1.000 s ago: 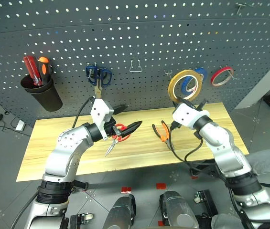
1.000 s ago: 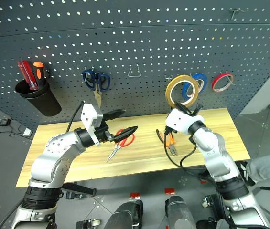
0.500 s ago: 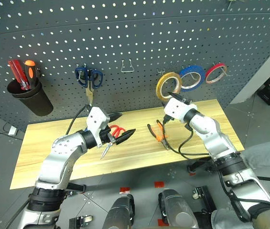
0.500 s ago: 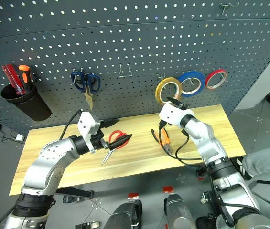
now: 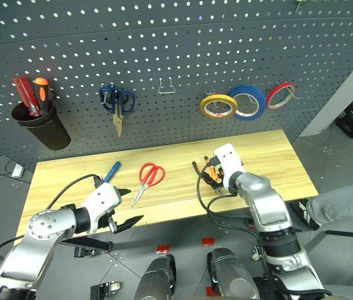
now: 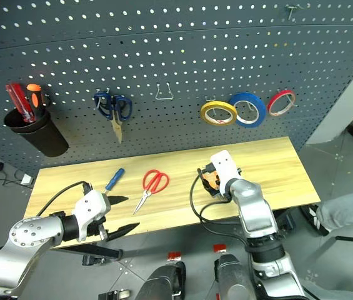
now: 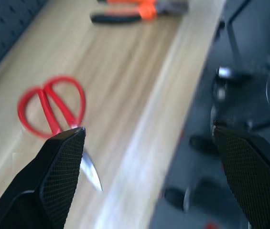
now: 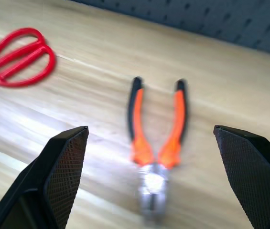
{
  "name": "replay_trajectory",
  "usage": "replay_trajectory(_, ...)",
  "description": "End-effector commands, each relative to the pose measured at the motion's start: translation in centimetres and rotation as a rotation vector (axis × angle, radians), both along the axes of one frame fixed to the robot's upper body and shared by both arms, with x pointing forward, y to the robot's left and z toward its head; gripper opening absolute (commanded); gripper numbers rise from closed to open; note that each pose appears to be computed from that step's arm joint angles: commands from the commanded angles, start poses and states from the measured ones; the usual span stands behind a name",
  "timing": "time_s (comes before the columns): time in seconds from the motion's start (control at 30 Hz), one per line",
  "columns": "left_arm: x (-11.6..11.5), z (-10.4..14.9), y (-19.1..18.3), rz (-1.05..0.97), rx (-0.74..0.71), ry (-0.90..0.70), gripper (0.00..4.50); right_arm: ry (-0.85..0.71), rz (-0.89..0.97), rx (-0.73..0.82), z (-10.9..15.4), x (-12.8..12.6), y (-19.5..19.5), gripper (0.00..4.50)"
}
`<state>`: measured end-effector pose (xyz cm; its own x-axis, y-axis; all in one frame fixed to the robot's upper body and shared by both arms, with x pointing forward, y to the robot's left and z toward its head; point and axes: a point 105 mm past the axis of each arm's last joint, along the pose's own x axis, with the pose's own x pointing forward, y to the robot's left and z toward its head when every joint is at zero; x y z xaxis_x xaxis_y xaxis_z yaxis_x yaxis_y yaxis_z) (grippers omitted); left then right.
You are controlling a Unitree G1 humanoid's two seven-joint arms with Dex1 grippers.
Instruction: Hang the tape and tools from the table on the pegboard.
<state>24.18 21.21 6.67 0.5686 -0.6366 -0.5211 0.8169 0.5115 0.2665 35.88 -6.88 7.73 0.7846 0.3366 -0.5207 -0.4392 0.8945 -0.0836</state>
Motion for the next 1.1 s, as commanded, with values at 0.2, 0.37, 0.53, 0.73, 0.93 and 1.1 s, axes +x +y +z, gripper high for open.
replay_trajectory(0.2, -0.4, 1.0, -1.4, -0.056, 0.007, -0.049, 4.50, 0.131, -0.057, -0.072, -2.7, 2.4, 0.1, 4.47)
replay_trajectory(0.37, 0.1, 1.1, -1.3, -0.063, 0.015, -0.054, 4.50, 0.149, -0.052, -0.105, -3.7, 3.4, 0.6, 4.47)
replay_trajectory(0.53, 0.7, 1.1, -1.5, -0.070, 0.016, -0.067, 4.50, 0.171, -0.064, -0.115, -4.0, 4.0, 0.6, 4.47)
replay_trajectory(0.73, 1.1, 1.0, -1.8, -0.073, 0.006, -0.078, 4.50, 0.196, -0.067, -0.121, -4.1, 4.2, 0.3, 4.47)
replay_trajectory(0.93, 1.7, 1.0, -1.5, -0.046, -0.018, -0.094, 4.50, 0.243, -0.068, -0.126, -4.5, 4.7, 0.0, 3.84)
replay_trajectory(1.1, 2.2, 1.4, -0.6, 0.005, -0.081, -0.119, 4.50, 0.197, -0.061, -0.114, -3.5, 5.7, 0.3, 2.57)
